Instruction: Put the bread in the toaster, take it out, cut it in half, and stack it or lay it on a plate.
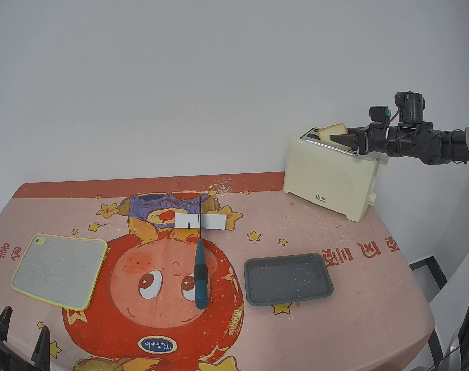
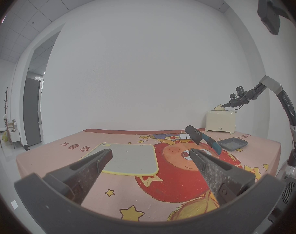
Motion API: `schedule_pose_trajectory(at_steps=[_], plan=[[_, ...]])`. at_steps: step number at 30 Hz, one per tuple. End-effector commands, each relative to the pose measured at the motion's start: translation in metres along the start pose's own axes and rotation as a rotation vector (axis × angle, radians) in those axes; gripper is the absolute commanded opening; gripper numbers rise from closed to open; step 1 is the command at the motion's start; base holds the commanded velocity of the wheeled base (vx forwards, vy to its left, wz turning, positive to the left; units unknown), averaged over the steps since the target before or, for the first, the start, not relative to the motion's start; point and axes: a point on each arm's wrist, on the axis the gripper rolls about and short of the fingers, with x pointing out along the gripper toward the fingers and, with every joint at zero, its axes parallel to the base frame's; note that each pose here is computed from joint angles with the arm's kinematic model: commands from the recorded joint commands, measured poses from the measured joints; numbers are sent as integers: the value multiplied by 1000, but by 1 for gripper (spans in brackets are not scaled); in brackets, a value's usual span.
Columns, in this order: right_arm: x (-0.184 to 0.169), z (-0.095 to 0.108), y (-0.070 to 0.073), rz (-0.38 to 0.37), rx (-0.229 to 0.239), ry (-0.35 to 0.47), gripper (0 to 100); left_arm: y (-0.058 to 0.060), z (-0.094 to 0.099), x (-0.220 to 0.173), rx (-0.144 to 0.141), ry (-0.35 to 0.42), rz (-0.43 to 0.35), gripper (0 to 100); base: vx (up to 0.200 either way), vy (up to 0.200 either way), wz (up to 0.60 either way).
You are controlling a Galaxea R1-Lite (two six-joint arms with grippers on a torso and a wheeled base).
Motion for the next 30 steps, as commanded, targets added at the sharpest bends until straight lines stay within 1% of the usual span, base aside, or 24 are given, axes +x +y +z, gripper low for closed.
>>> schedule_pose_trajectory(at_steps=[1,8,13,16,18,21,23,26,28,29,30], plan=[[0,0,1,2,-1,0,0,0,-5,1,0,12,1,100,0,0,0],[-1,-2,2,5,7,11,0,0,-5,1,0,12,1,100,0,0,0],[-4,2,1,-1,0,0,0,0,-5,1,0,12,0,100,0,0,0],[-15,19,5,-7,-20,-38,0,0,-5,1,0,12,1,100,0,0,0],[-21,28,8,-8,-4,-61,0,0,-5,1,0,12,1,100,0,0,0],[-39,52,22,-3,13,-117,0,0,-5,1,0,12,0,100,0,0,0],[-47,63,30,1,18,-141,0,0,-5,1,0,12,1,100,0,0,0],[-61,76,42,8,-1,-172,0,0,-5,1,0,12,0,100,0,0,0],[-78,93,59,25,-26,-215,0,0,-5,1,0,12,1,100,0,0,0],[-83,98,64,29,-27,-227,0,0,-5,1,0,12,1,100,0,0,0],[-84,99,65,30,-27,-230,0,0,-5,1,0,12,0,100,0,0,0]])
